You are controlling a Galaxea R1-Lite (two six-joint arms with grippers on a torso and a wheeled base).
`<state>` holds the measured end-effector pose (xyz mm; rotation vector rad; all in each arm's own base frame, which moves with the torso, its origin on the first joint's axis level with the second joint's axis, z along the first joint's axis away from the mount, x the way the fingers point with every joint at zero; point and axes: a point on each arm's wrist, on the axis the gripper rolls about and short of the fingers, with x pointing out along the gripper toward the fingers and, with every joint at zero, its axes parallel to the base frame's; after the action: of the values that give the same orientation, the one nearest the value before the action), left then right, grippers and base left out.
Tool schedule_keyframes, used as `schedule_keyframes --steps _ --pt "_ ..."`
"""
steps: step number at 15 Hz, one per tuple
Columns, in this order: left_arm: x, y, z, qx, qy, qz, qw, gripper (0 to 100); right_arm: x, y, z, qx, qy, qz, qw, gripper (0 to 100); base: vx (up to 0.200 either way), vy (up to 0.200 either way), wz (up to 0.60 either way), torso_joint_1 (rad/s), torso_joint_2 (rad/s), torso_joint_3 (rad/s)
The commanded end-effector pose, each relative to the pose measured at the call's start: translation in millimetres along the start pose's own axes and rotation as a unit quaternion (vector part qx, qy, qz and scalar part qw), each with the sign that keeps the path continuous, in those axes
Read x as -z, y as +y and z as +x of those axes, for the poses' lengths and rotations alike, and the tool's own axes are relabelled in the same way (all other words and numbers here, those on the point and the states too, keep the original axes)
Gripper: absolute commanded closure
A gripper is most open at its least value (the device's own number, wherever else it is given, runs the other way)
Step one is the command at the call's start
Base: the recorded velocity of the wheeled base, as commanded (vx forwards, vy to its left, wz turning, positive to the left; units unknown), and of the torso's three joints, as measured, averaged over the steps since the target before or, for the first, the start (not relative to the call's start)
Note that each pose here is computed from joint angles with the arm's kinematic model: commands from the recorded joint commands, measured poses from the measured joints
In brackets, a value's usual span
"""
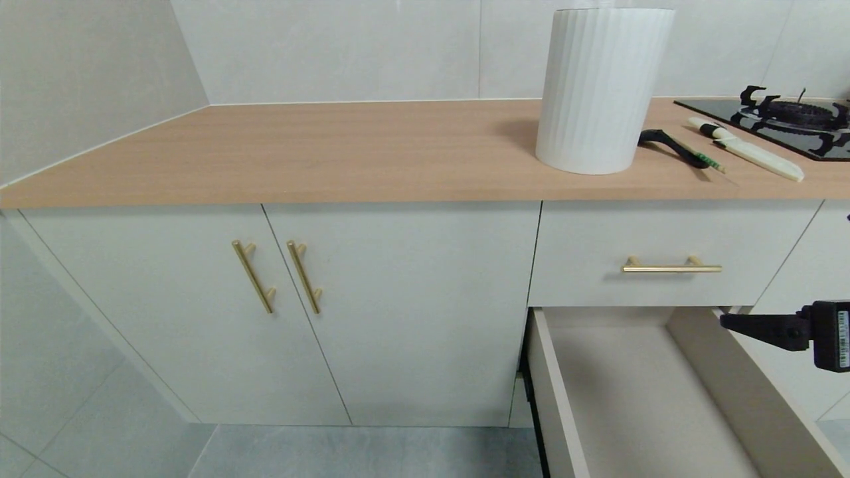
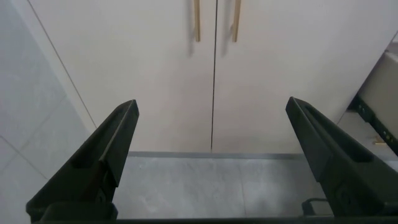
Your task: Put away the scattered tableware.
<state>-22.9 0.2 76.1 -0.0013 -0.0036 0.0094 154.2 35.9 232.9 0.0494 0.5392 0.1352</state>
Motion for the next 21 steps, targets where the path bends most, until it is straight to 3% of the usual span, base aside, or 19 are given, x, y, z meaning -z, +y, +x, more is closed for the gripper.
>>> schedule_keyframes --steps 1,16,19,21 --pt "-0.2 0.0 0 0.0 0.0 0.0 1.0 0 2 0 1 0.001 0.004 -0.003 1.0 0 0.0 0.0 0.0 0.124 -0.46 -0.295" --pt "-0.2 0.0 0 0.0 0.0 0.0 1.0 0 1 0 8 0.004 0.013 -0.006 1.0 0 0.0 0.0 0.0 0.18 -0.45 -0.254" --pt "0.0 0.0 0 0.0 0.001 0.0 1.0 0 -38 -1 33 0.038 -0.011 0.002 0.999 0 0.0 0.0 0.0 0.011 -0.03 -0.014" --pt "-0.2 0.0 0 0.0 0.0 0.0 1.0 0 -62 -1 67 0.084 0.016 0.014 0.996 0 0.0 0.0 0.0 0.0 0.0 0.0"
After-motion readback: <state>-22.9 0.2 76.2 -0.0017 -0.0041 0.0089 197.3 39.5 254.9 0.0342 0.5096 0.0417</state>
